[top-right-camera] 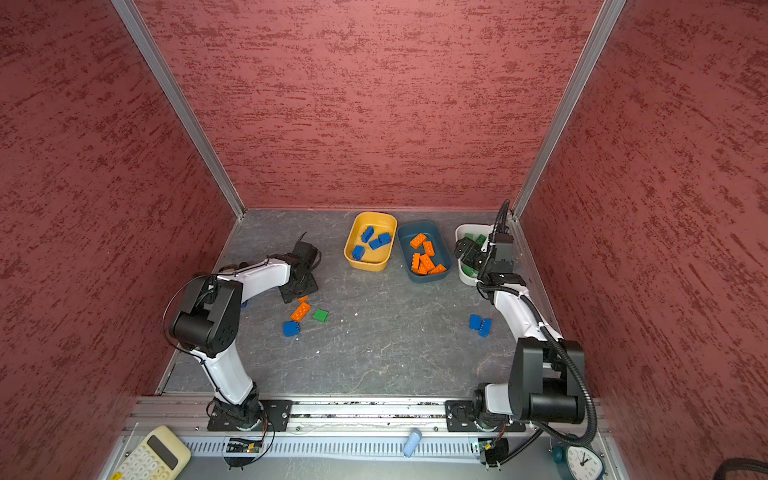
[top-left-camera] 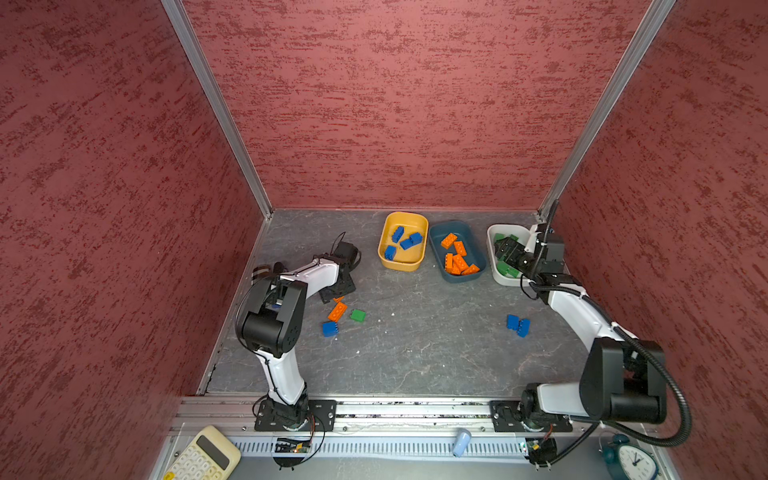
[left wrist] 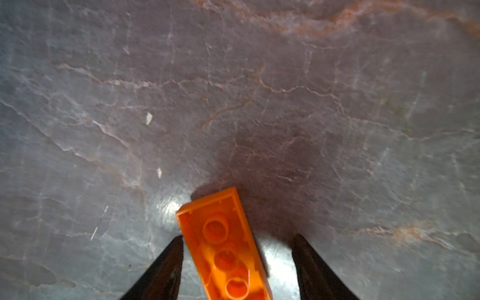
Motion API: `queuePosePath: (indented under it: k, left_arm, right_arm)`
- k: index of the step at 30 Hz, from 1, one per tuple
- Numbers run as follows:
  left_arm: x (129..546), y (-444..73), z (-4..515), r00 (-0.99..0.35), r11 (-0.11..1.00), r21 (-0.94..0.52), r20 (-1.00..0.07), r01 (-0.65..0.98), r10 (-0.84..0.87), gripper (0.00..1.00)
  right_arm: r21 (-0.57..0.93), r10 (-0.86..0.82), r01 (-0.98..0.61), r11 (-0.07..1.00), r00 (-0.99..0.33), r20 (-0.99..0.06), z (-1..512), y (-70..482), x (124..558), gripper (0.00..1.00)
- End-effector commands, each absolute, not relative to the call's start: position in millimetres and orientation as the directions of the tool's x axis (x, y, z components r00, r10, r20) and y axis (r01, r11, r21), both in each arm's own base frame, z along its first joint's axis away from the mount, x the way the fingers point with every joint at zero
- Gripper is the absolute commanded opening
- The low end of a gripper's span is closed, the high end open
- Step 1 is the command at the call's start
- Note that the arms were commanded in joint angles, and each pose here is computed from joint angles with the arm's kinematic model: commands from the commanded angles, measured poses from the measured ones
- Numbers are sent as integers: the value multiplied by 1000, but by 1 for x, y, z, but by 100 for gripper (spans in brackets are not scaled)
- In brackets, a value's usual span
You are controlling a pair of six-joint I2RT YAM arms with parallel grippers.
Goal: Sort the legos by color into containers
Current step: 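Grasp an orange 2x3 brick near the stapler with left while right rises, then carry the orange brick into the teal tub and release with left gripper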
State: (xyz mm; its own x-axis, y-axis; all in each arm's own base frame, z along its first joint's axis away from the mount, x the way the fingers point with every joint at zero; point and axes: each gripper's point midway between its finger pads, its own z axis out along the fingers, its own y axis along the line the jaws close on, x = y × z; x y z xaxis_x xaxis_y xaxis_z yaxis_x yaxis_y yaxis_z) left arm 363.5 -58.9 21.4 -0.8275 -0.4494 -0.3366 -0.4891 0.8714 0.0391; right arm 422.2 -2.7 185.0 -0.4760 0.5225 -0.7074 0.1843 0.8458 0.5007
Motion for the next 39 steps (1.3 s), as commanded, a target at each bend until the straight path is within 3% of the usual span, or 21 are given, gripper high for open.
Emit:
queuePosePath:
  k: [1, 4, 11, 19, 26, 32, 39]
  left_arm:
    - [363, -60, 16, -836, 872, 53, -318, -487, -447, 51]
    - [364, -68, 19, -844, 886, 31, -322, -462, -429, 41]
    - [366, -105, 36, -871, 938, -46, -358, -342, -336, 30]
    - [382, -161, 82, -865, 973, -141, -447, -185, -229, 29]
    - [391, -245, 129, -832, 963, -255, -550, 85, -72, 30]
    - [389, -322, 156, -806, 885, -345, -589, 312, 54, 30]
    - [394, -389, 165, -793, 793, -418, -596, 442, 128, 31]
  right_arm:
    - [488, 517, 187, 852, -444, -732, 194, -7, 420, 99]
    - [481, 515, 197, 855, -441, -735, 193, -9, 417, 99]
    - [458, 509, 224, 861, -423, -750, 193, -15, 412, 99]
    - [409, 512, 324, 853, -371, -775, 190, -36, 397, 99]
    - [422, 475, 219, 880, -395, -786, 184, -22, 383, 99]
    - [475, 442, 27, 880, -416, -795, 203, 16, 371, 99]
    - [424, 384, 13, 906, -449, -807, 205, 34, 359, 99]
